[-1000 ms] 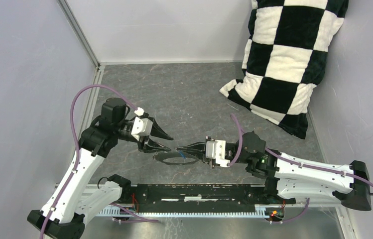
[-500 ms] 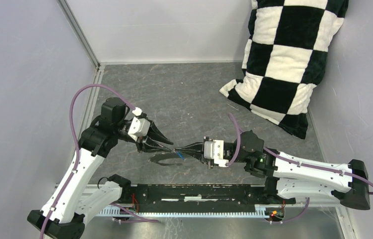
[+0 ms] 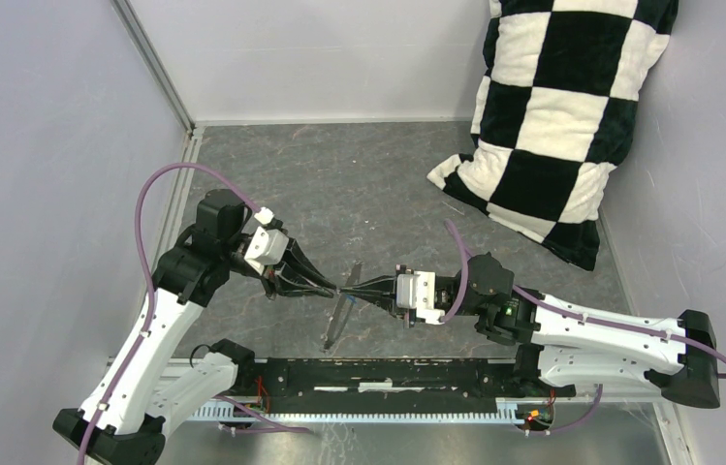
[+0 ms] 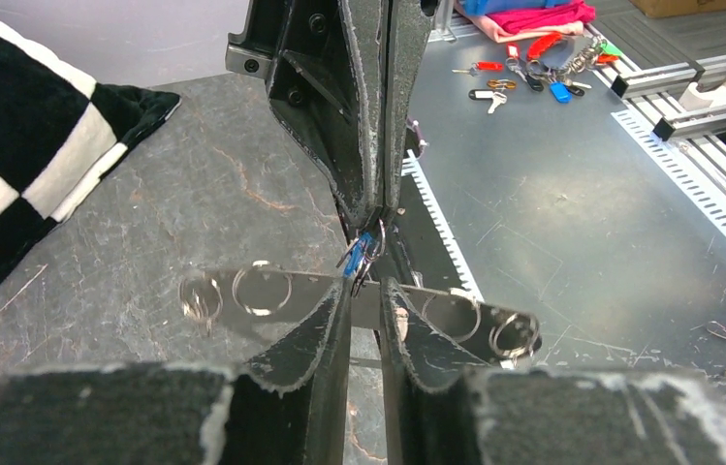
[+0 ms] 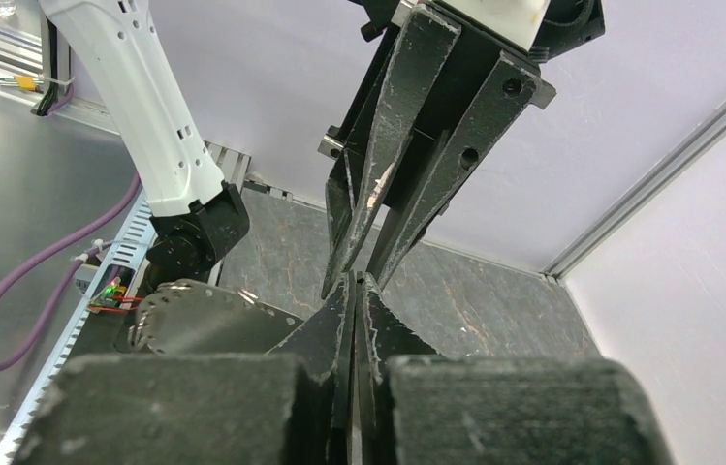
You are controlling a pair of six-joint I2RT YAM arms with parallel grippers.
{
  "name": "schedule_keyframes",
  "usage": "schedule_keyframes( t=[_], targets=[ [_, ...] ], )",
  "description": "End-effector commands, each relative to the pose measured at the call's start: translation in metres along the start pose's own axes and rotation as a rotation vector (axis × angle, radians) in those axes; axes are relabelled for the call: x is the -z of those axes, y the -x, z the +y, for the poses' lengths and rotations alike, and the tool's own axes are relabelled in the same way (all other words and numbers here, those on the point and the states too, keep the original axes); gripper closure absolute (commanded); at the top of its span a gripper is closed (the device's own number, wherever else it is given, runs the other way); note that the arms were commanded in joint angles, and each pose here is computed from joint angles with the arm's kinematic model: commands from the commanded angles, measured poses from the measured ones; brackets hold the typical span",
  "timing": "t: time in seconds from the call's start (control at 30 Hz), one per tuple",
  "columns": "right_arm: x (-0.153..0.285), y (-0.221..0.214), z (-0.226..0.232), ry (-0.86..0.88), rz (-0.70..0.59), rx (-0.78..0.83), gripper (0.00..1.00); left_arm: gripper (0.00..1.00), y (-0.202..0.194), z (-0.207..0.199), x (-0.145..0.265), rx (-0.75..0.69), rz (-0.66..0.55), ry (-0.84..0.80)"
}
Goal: Put the keys on the keyring
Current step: Insert the key onto the keyring.
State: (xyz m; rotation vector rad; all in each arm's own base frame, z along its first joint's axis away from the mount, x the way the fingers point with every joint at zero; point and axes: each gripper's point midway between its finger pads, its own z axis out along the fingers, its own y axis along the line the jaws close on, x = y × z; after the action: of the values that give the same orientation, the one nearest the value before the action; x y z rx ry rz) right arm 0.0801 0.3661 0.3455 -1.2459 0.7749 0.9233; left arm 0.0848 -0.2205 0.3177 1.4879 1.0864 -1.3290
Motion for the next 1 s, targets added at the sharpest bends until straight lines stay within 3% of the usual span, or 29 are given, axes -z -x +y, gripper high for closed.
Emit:
schedule_keyframes(
  t=[0.0, 0.37, 0.73, 0.97],
  targets=[
    [-0.0035, 0.0428, -0.0176, -0.038, -0.116, 0.034, 0.99, 0.77, 0.0013, -0.0004, -0.0001, 0.011, 0.000, 0.004],
    [-0.0063, 0.0450, -0.0172, -0.032, -0.128, 0.029, 0.99, 0.73, -0.0052, -0.0012, -0.0004, 0.021, 0.005, 0.006],
    [-0.0095, 0.0460, -0.0166, -0.024, -0.137, 0.023, 0.99, 0.77, -0.0009, -0.0045, -0.0005, -0.001, -0.007, -0.010],
    [-0.0089, 0.0467, -0.0183, -0.034, -0.140, 0.026, 0.99, 0.97, -0.0020, -0.0091, -0.0004, 0.000, -0.013, -0.017]
  ],
)
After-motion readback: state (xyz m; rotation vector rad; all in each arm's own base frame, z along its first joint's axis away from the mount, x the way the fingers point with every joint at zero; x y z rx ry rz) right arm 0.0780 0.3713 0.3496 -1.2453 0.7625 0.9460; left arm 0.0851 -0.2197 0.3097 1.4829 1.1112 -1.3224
